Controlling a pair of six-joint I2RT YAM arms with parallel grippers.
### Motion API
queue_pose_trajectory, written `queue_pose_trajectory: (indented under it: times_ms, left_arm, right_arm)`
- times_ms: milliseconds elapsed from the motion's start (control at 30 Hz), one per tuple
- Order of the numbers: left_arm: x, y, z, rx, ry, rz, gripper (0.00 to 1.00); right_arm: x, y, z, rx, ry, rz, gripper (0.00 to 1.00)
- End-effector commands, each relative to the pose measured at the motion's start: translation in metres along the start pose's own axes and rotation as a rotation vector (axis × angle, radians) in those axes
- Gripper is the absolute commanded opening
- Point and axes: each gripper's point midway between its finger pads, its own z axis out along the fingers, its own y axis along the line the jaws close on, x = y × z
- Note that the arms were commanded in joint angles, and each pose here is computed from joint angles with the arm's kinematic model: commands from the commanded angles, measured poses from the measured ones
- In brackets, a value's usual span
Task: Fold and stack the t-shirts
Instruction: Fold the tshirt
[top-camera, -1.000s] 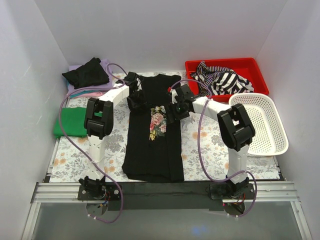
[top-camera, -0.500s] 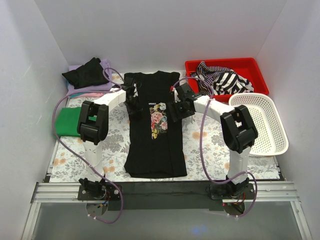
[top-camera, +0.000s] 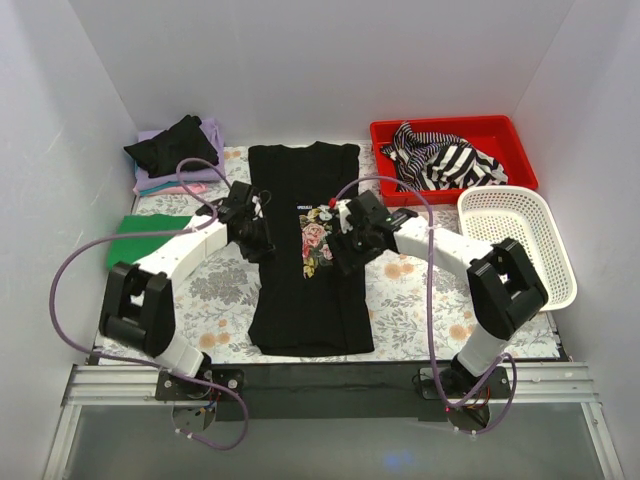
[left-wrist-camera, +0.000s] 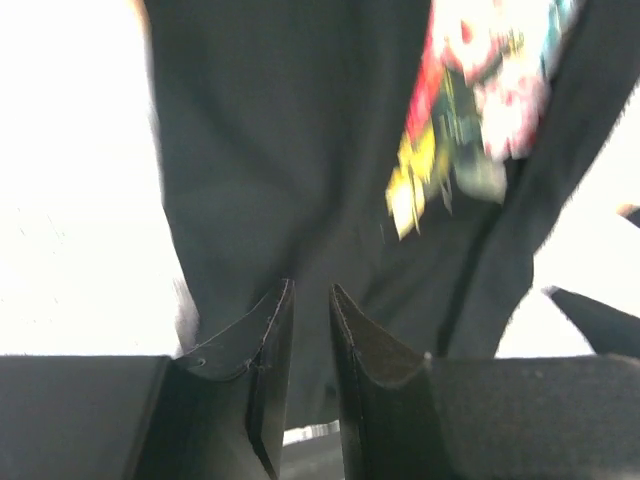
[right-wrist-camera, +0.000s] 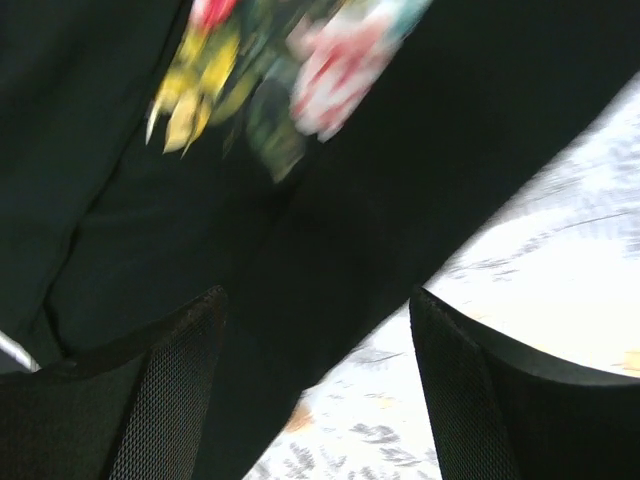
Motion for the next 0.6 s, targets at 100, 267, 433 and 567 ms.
queue_pose_trajectory:
  times_ms: [100,267,433,567]
  left_arm:
    - [0.033,-0.002,-0.043,0.034,-0.079,-0.104,0.19]
    - [0.048,0.011,-0.062,0.011,-0.124,-0.195,0.19]
    - [0.095,0.032,-0.052,-0.005,-0.033,-0.263,0.14]
    - [0.115,0.047,-0.048,-0.041,-0.025,-0.293,0.13]
  right_arm:
    - [0.021,0.084,-0.001,-0.188,0.023,-0.061,0.78]
    - [0.042,0.142,0.000,-0.359,0.037,-0.013,0.78]
    - [0.061,0.184,-0.003,-0.496,0.073,-0.027,0.77]
    - [0.081,0.209,-0.002,-0.529,0.114,-0.060,0.77]
